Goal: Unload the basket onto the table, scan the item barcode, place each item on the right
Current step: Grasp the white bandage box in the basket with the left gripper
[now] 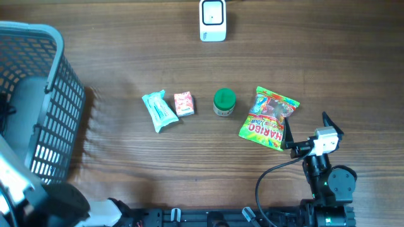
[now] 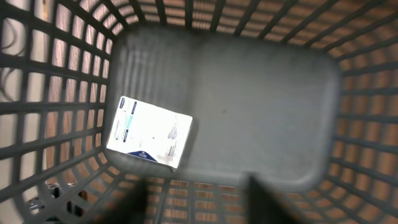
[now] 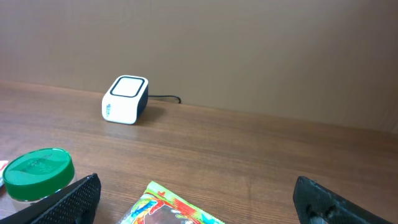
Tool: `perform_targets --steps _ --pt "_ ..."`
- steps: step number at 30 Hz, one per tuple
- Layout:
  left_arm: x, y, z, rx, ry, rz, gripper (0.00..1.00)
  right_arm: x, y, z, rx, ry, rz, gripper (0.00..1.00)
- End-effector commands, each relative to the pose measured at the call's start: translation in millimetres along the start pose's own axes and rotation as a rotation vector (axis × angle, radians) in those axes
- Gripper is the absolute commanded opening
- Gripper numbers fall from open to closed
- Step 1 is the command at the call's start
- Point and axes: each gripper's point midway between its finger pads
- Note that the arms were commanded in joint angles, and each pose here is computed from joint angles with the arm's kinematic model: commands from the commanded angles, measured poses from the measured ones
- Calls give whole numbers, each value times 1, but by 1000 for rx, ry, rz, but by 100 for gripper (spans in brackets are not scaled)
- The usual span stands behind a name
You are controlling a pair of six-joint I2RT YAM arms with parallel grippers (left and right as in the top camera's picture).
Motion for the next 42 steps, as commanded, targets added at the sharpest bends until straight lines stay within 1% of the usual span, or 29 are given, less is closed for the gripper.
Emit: perform_targets --steps 1,4,6,7,12,18,22,24,26,32,33,34,37,38,39,40,42 --pt "23 4 -9 3 -57 50 100 0 -2 -1 6 -4 11 100" --pt "11 8 -13 -9 -55 14 100 0 -2 -1 6 -4 11 100" --pt "-4 13 -14 -4 -35 -31 100 0 -2 -1 6 -4 11 98" --pt "-11 16 -14 -2 -24 -53 100 0 -2 -1 6 -4 11 100" --pt "-49 27 -8 1 43 -146 100 0 -2 -1 7 -4 11 100" --pt "-100 48 10 -52 122 -330 100 0 -2 -1 6 -4 11 100" --pt "-142 54 31 -108 231 -442 100 0 -2 -1 6 -4 11 100" --pt "-156 55 36 -124 256 -471 100 0 -2 -1 6 -4 11 100" --pt "-170 55 41 -180 281 -475 100 0 -2 -1 6 -4 11 100" --pt "-198 54 58 -177 298 -435 100 0 -2 -1 7 -4 11 100" --pt "-204 53 66 -183 320 -415 100 0 -2 -1 6 -4 11 99" --pt "-207 57 73 -184 338 -417 100 0 -2 -1 6 -4 11 100" --pt "-214 86 102 -202 409 -491 100 0 -2 -1 6 -4 11 100" --pt "-212 93 106 -208 424 -513 98 0 -2 -1 6 -4 11 100" --pt "-210 96 107 -214 429 -529 91 0 -2 -1 7 -4 11 100" --pt "-207 101 106 -228 427 -556 82 0 -2 -1 7 -4 11 100" --pt "-201 111 102 -255 418 -609 70 0 -2 -1 6 -4 11 100"
Point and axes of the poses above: each gripper's point midway between its finger pads, its own x axis back along the fingers, its own y axis along the line the jaws close on, z = x × y, and after that the axes turned 2 degrees about x, right-handed
